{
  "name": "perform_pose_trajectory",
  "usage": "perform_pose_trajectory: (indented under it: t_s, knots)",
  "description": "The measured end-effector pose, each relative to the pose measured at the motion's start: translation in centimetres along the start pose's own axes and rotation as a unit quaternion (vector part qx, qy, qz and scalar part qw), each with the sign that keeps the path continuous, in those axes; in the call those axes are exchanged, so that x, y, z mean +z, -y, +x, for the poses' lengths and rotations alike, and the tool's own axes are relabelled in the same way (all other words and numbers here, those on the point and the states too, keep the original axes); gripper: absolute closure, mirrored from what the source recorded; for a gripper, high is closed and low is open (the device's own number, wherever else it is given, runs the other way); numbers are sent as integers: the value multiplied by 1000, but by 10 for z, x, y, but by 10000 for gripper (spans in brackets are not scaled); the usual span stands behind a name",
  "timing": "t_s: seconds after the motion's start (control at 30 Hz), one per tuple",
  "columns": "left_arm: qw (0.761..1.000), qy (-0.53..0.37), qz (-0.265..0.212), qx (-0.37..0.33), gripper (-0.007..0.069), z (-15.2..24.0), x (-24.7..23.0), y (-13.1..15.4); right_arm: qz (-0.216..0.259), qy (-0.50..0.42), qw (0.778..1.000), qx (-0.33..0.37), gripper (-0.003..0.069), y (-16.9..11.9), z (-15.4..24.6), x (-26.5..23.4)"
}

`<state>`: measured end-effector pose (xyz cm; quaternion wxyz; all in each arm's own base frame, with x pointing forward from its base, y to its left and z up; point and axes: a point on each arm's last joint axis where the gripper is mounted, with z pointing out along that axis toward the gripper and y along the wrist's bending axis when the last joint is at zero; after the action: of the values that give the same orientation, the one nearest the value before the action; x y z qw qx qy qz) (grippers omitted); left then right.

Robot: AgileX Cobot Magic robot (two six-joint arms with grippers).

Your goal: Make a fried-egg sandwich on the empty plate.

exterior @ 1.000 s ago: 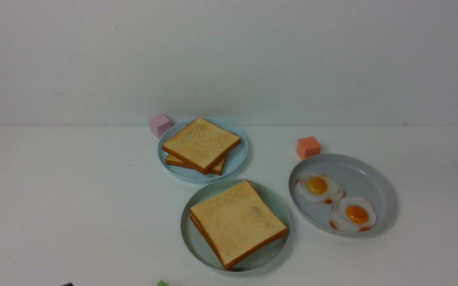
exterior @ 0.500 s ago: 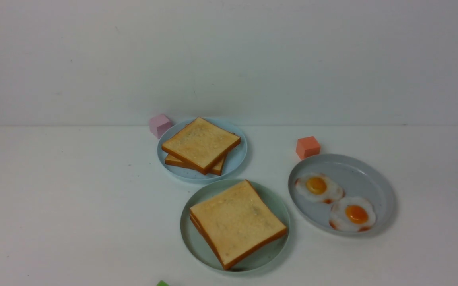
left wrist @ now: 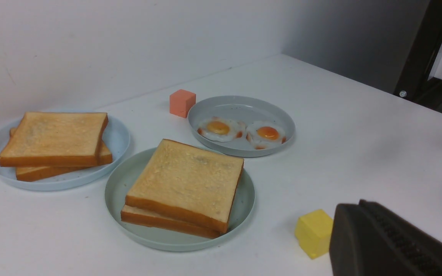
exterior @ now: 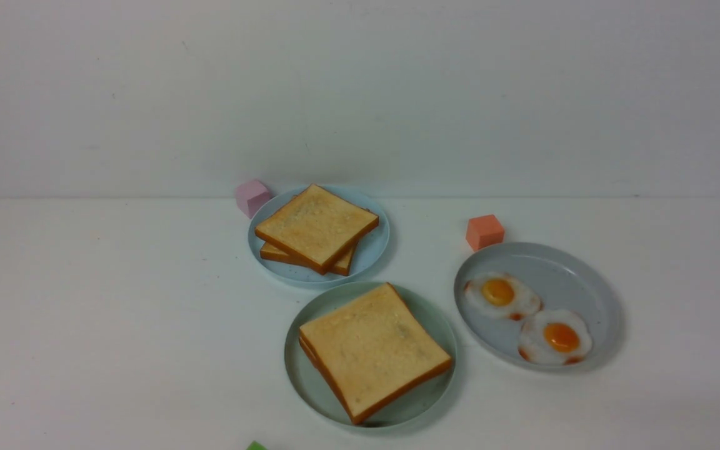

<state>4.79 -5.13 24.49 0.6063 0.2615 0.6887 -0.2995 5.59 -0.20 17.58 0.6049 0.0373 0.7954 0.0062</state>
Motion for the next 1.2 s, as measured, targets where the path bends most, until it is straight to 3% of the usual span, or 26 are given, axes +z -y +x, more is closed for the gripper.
perform_pose_trajectory:
  t_s: [1.07, 1.2]
  knots:
    - [1000, 3, -2, 7, 607, 0, 0, 0, -3, -16, 1000, 7, 662, 0, 4, -3]
    - [997, 60, -55, 1, 603, -9, -5, -7, -3, -16, 1000, 7, 661, 0, 4, -3]
